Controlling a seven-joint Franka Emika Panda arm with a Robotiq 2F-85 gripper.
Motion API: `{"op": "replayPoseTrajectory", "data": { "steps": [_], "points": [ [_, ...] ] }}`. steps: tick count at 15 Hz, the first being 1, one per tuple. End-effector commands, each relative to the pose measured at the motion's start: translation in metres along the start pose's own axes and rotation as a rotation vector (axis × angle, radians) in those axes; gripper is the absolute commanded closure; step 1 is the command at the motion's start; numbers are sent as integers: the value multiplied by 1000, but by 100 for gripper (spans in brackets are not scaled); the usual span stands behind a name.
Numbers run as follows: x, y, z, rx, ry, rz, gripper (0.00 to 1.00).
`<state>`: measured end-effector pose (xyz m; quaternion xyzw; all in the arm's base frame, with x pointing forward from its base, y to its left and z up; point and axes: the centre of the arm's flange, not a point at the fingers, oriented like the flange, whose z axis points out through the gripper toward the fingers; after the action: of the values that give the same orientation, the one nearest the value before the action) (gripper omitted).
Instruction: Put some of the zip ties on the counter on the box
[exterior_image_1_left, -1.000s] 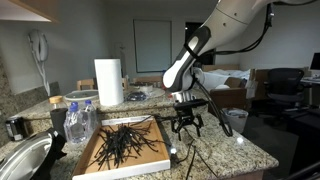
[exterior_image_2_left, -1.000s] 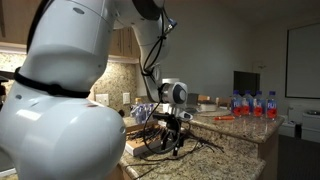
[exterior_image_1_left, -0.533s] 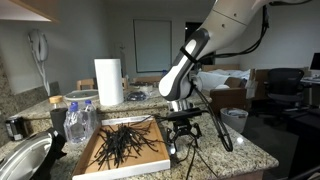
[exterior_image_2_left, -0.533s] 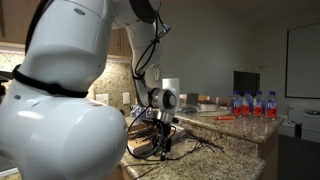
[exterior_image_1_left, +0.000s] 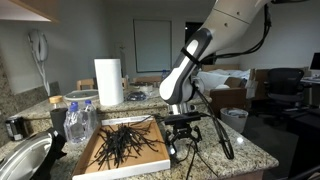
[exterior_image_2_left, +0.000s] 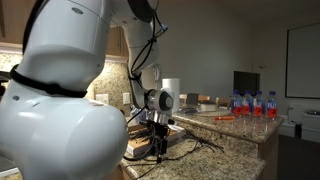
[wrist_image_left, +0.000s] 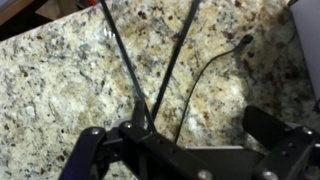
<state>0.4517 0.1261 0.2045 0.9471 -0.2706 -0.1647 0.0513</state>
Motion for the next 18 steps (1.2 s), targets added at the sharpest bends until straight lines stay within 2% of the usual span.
{"op": "replayPoseTrajectory", "data": {
  "steps": [1,8,11,15,18],
  "points": [
    [-17,20,3,14,13,49,0],
    [-23,38,2,28,25,60,0],
    [-15,42,4,103,70,80,0],
    [-2,38,2,257,185,123,0],
    [0,41,7,289,218,139,0]
  ]
}}
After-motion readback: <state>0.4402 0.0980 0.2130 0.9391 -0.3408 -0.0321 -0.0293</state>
